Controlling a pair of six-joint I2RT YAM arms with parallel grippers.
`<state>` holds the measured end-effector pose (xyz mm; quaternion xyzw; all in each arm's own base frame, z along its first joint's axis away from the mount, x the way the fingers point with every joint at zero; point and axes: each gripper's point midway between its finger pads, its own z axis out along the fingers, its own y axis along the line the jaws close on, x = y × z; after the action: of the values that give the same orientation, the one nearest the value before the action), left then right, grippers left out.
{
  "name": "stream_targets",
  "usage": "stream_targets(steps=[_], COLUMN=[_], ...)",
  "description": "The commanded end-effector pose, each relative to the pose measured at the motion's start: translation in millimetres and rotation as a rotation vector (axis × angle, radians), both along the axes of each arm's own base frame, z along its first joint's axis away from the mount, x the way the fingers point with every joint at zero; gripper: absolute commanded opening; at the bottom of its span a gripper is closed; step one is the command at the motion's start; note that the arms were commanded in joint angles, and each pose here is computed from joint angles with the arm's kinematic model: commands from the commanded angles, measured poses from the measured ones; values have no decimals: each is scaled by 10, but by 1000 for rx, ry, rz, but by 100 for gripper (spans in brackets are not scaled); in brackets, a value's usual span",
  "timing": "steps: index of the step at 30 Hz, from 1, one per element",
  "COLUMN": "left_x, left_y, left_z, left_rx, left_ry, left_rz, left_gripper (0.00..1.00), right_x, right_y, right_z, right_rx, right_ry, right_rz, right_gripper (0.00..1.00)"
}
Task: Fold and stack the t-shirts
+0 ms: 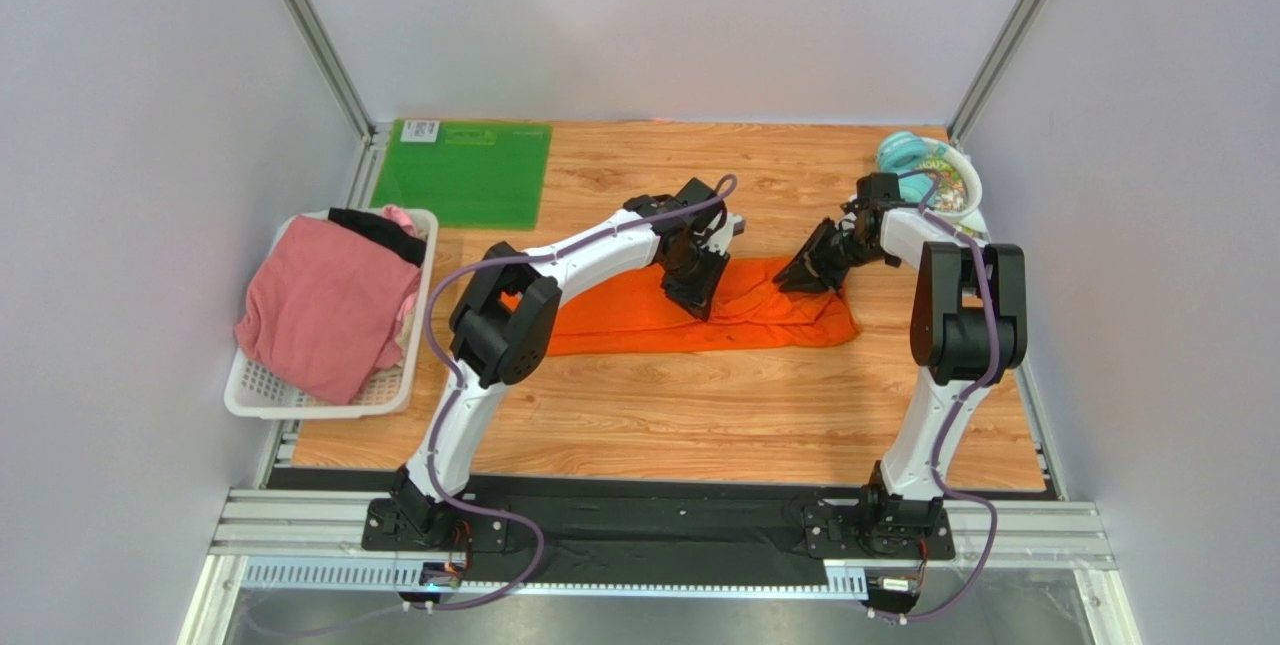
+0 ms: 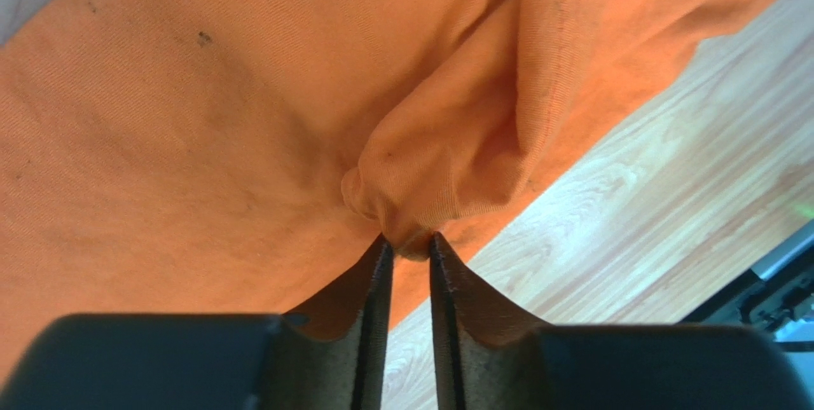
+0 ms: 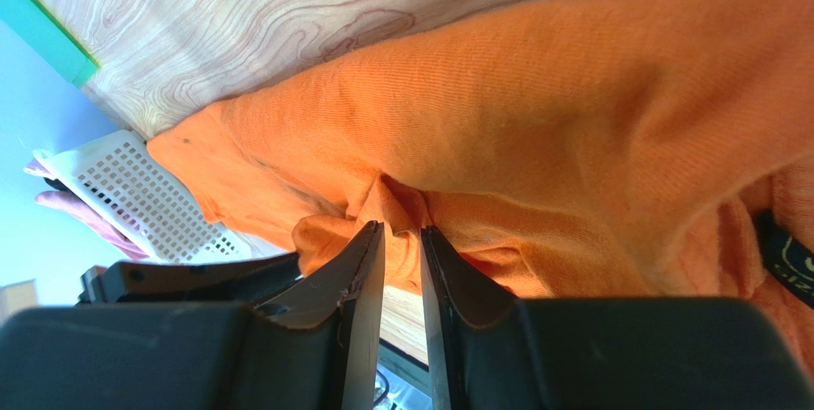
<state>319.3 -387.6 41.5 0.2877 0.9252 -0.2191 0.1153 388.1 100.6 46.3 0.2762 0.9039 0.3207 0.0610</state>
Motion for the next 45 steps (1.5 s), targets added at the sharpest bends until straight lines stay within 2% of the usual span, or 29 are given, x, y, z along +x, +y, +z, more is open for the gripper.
stream_targets(steps=[1, 5, 12, 16, 33, 38, 43, 45], left_x=[9, 43, 40, 43, 13, 20, 31, 45], left_y=[-122, -142, -103, -110, -184, -194, -193, -198], left_z=[442, 480, 419, 420, 354, 341, 322, 342], left_rx=[-94, -100, -74, -74, -74, -75, -71, -73], left_ry=[-46, -59, -55, -58, -47, -47, -50, -56], left_rz=[5, 9, 10, 10, 3, 1, 1, 5], left_gripper=[25, 25, 45, 47, 34, 26, 18, 16], right_x=[70, 70, 68, 68, 62, 54, 61, 61], right_y=[9, 6, 0, 5, 12, 16, 16, 20], right_z=[35, 24, 24, 17, 10, 8, 14, 26], right_rx=[12, 10, 10, 14, 15, 18, 18, 21], right_ry=[-28, -26, -25, -23, -22, -22, -26, -29], right_rz=[-3, -1, -3, -3, -5, -4, -4, -4], right_gripper=[26, 25, 25, 25, 24, 23, 19, 15])
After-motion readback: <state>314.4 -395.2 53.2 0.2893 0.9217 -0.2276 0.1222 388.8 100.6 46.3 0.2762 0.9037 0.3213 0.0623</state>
